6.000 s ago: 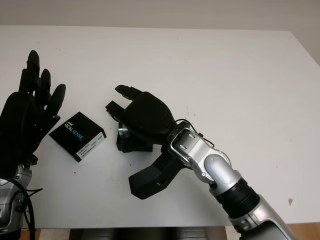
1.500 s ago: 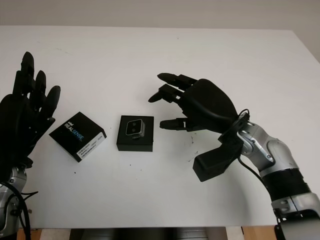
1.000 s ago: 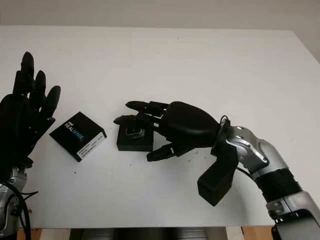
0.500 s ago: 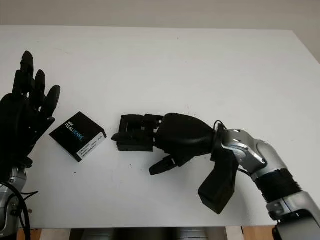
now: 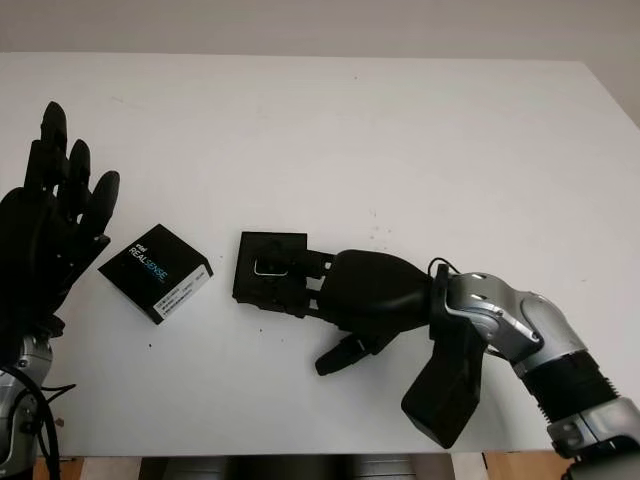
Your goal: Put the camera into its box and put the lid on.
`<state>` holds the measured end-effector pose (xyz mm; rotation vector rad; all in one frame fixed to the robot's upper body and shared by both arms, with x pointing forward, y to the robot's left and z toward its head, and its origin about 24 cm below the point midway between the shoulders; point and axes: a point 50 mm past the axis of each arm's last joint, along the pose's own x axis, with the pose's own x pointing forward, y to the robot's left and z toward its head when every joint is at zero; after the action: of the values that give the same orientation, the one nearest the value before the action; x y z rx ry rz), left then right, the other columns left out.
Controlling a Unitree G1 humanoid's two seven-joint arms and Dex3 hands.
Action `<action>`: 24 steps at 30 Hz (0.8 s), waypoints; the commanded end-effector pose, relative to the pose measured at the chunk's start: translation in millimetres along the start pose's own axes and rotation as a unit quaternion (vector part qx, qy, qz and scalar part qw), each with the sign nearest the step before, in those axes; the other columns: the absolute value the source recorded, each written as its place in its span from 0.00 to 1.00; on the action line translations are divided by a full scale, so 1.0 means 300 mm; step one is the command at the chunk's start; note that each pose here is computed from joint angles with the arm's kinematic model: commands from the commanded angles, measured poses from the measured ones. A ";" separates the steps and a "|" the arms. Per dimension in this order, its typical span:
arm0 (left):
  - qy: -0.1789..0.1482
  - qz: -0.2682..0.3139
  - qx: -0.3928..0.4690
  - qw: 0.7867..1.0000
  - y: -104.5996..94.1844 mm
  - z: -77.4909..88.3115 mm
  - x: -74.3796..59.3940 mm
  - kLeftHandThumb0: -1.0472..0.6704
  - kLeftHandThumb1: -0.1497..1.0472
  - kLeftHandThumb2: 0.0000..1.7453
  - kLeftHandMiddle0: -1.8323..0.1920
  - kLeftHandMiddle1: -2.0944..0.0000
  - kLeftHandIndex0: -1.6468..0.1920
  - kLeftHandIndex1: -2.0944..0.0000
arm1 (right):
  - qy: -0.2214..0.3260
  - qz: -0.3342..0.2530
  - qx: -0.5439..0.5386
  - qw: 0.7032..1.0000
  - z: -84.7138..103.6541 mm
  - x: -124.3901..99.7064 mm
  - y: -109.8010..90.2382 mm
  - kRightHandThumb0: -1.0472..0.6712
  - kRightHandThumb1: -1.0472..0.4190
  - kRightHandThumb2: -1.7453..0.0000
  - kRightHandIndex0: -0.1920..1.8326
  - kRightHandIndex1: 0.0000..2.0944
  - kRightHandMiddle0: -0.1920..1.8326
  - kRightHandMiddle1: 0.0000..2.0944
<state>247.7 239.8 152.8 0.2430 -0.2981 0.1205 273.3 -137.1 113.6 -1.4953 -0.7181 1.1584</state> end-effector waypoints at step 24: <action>-0.014 0.002 0.008 1.000 0.009 0.019 -0.004 0.28 1.00 0.24 0.98 0.97 1.00 0.99 | 0.040 -0.331 0.370 0.867 -0.152 -0.160 -0.262 0.16 0.00 0.72 0.12 0.04 0.11 0.06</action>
<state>247.2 240.4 153.6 0.2438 -0.3020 0.1228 310.3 -176.3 193.4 -0.5938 -0.5332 0.7076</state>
